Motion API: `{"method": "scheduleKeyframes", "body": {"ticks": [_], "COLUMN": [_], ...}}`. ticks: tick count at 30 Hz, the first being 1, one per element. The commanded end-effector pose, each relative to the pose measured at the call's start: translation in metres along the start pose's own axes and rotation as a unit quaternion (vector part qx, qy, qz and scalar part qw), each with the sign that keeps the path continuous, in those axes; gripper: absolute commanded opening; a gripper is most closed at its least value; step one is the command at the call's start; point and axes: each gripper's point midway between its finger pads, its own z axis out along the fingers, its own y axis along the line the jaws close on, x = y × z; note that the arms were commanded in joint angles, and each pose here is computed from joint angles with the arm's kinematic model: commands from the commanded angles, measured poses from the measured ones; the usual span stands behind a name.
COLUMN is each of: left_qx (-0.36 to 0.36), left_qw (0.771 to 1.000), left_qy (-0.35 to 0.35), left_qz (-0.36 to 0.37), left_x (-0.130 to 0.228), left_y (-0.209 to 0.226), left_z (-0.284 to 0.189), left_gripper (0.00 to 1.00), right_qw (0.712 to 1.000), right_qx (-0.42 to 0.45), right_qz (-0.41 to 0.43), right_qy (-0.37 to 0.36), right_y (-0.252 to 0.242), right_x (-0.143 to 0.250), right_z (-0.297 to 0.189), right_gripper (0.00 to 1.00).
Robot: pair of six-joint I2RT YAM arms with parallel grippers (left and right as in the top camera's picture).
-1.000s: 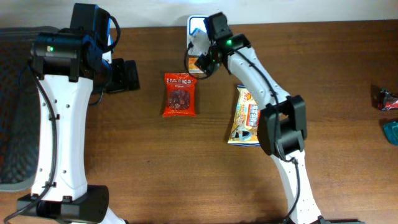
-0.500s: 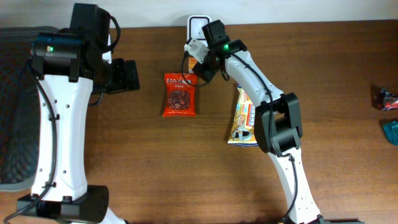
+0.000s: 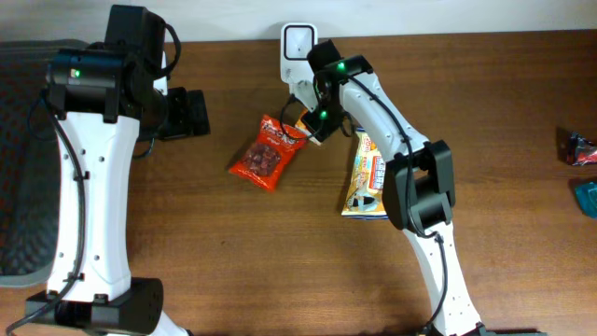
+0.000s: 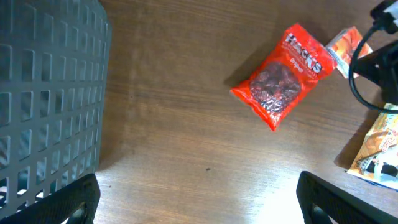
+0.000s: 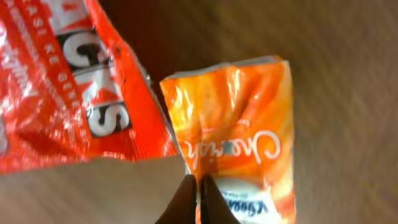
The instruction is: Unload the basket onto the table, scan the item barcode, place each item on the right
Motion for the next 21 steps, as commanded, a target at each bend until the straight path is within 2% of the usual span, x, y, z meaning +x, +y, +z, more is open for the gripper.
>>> {"method": "scheduleKeyframes", "body": {"ticks": [1, 2, 3, 4, 5, 8, 11, 18, 20, 21], "left_qx": [0.005, 0.005, 0.004, 0.004, 0.005, 0.005, 0.005, 0.004, 0.005, 0.005], "left_qw": [1.0, 1.0, 1.0, 1.0, 1.0, 1.0, 1.0, 1.0, 1.0, 1.0], "left_qy": [-0.002, -0.002, -0.002, -0.002, -0.002, -0.002, -0.002, -0.002, -0.002, -0.002], "left_qz": [-0.007, -0.007, -0.007, -0.007, -0.007, -0.007, -0.007, -0.007, -0.007, -0.007], "left_x": [0.0, 0.0, 0.0, 0.0, 0.0, 0.0, 0.0, 0.0, 0.0, 0.0], "left_y": [0.001, 0.001, 0.001, 0.001, 0.001, 0.001, 0.001, 0.001, 0.001, 0.001], "left_z": [-0.002, -0.002, -0.002, -0.002, -0.002, -0.002, -0.002, -0.002, -0.002, -0.002], "left_gripper": [0.99, 0.99, 0.99, 0.99, 0.99, 0.99, 0.99, 0.99, 0.99, 0.99], "right_qw": [0.997, 0.997, 0.997, 0.997, 0.997, 0.996, 0.987, 0.978, 0.978, 0.979], "right_qx": [0.068, 0.076, 0.074, 0.07, 0.068, 0.071, 0.147, 0.199, 0.2, 0.201], "right_qz": [0.006, 0.006, 0.006, 0.008, 0.005, -0.046, -0.063, -0.056, -0.051, -0.025], "right_qy": [-0.031, -0.03, -0.03, -0.028, -0.023, -0.001, 0.016, 0.027, 0.022, 0.012], "right_y": [-0.009, -0.012, -0.011, -0.009, -0.005, 0.012, -0.002, -0.025, -0.025, -0.025], "right_x": [-0.013, -0.013, -0.013, -0.012, -0.011, -0.008, -0.008, 0.005, 0.003, 0.0], "right_z": [-0.052, -0.054, -0.054, -0.053, -0.051, -0.041, -0.021, 0.016, 0.017, 0.014], "right_gripper": [0.14, 0.21, 0.38, 0.48, 0.48, 0.48, 0.47, 0.42, 0.22, 0.18]}}
